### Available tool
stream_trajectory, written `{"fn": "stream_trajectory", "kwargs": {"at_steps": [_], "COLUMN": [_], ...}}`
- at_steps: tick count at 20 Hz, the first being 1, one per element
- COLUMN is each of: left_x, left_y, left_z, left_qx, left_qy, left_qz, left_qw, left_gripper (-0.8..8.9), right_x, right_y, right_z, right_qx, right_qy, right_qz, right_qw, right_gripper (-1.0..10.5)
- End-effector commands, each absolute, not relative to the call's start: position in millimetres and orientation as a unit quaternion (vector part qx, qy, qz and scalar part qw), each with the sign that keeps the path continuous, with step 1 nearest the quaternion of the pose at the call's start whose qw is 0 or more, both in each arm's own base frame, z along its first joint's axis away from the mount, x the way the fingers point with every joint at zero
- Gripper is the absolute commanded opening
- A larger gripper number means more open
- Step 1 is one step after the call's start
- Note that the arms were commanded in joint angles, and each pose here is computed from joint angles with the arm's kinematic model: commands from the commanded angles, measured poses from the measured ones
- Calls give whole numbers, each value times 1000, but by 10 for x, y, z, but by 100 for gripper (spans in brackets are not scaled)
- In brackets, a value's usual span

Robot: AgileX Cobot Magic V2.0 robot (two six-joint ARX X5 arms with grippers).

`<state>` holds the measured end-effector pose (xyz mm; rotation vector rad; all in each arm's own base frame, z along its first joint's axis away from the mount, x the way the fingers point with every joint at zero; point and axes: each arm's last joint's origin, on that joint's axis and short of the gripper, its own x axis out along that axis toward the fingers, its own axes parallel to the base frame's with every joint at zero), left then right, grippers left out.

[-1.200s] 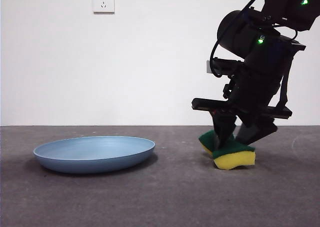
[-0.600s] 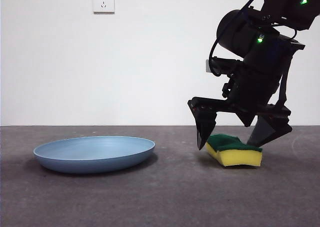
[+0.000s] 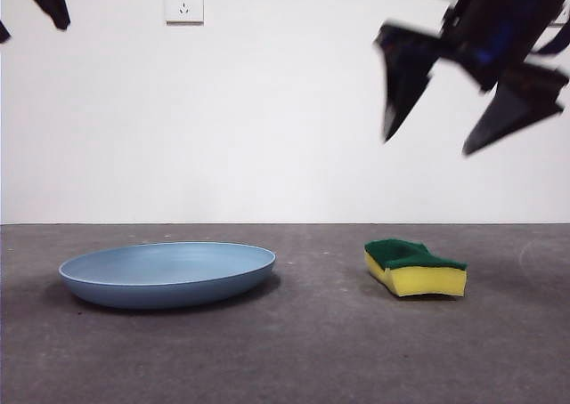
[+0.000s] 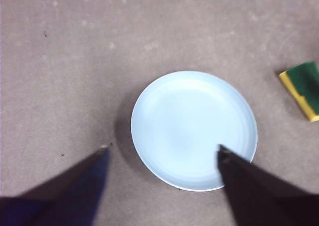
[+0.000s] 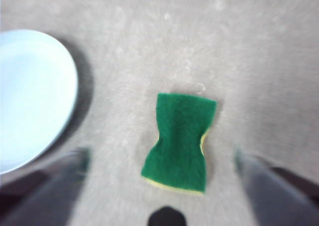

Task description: Pick up the plate,pick up the cloth,clean the plate with the cloth

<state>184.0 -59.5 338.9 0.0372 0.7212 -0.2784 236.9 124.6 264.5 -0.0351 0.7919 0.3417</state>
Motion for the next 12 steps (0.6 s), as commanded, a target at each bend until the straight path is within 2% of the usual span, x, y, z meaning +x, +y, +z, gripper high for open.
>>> {"fn": "stream_trajectory", "kwargs": {"at_steps": [1,2,12], "left_x": [1895,1909,1911], "left_y": [-620,-625,-625], "left_z": [3342,3334,3399], "left_qx": [38,45,51], "left_qy": [357,357,321], "left_qz": [-142,-144,-151], "left_qw": [923,922,933], "left_gripper": [-2,-6,-9], "right_x": [2255,2210,1796], "right_y": [1191,1167,1056], "right_z": [2791,2840,3151], "right_qx": [-15,-17,-23], "right_qy": [368,362,287], "right_qz": [171,173,210], "right_qw": [914,916,934], "right_gripper": [16,-14,-12]}}
